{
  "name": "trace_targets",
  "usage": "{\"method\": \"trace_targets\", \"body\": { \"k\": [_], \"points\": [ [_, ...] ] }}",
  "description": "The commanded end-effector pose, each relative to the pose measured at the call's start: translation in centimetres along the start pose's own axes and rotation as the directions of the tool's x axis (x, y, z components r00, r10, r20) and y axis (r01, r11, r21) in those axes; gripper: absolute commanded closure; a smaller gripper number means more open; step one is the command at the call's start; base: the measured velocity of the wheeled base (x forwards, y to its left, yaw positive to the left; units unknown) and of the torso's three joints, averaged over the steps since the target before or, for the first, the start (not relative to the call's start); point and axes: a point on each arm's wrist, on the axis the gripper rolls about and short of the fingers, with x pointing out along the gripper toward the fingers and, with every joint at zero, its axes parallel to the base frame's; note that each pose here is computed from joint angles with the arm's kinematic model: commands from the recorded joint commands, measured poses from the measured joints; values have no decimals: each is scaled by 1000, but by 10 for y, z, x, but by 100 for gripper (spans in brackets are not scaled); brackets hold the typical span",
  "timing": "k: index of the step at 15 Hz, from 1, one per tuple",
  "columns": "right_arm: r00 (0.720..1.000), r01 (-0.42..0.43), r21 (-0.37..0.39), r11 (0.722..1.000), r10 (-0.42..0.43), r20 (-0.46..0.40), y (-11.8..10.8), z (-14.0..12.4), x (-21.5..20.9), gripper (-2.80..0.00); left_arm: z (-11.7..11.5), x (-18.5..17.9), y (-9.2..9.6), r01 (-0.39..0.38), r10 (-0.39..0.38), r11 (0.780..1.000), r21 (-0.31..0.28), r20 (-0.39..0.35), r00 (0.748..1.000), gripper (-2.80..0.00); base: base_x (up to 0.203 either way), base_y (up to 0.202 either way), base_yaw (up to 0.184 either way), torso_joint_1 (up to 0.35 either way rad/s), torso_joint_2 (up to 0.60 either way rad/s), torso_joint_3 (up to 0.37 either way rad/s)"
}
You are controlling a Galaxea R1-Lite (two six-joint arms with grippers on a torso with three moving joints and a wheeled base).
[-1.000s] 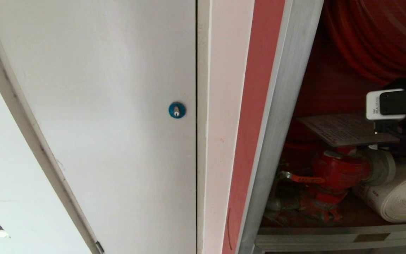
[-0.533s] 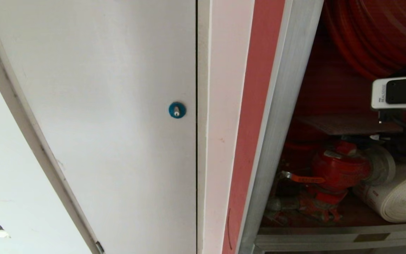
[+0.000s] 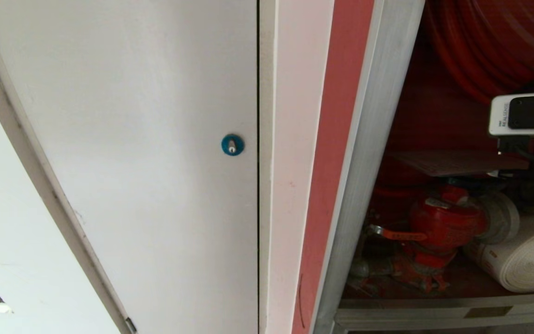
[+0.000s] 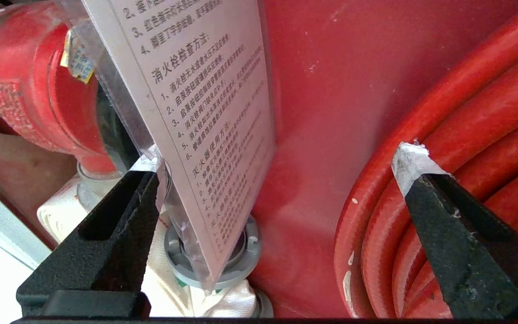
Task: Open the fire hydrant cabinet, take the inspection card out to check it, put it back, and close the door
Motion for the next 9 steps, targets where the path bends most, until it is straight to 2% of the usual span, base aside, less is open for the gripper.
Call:
{"method": "trace_targets", "body": {
  "k": [1,9],
  "points": [
    [1000,0,-8,1000,0,0,1,0,2,-280,-2,0,0,1,-1,1000,0,-6,1000,0,0,0,0,0,0,0],
    [1000,26,-5,1000,-26,5,10,0,15,-280,-2,1,0,0,0,1000,0,-7,1000,0,0,0,0,0,0,0]
  ]
}}
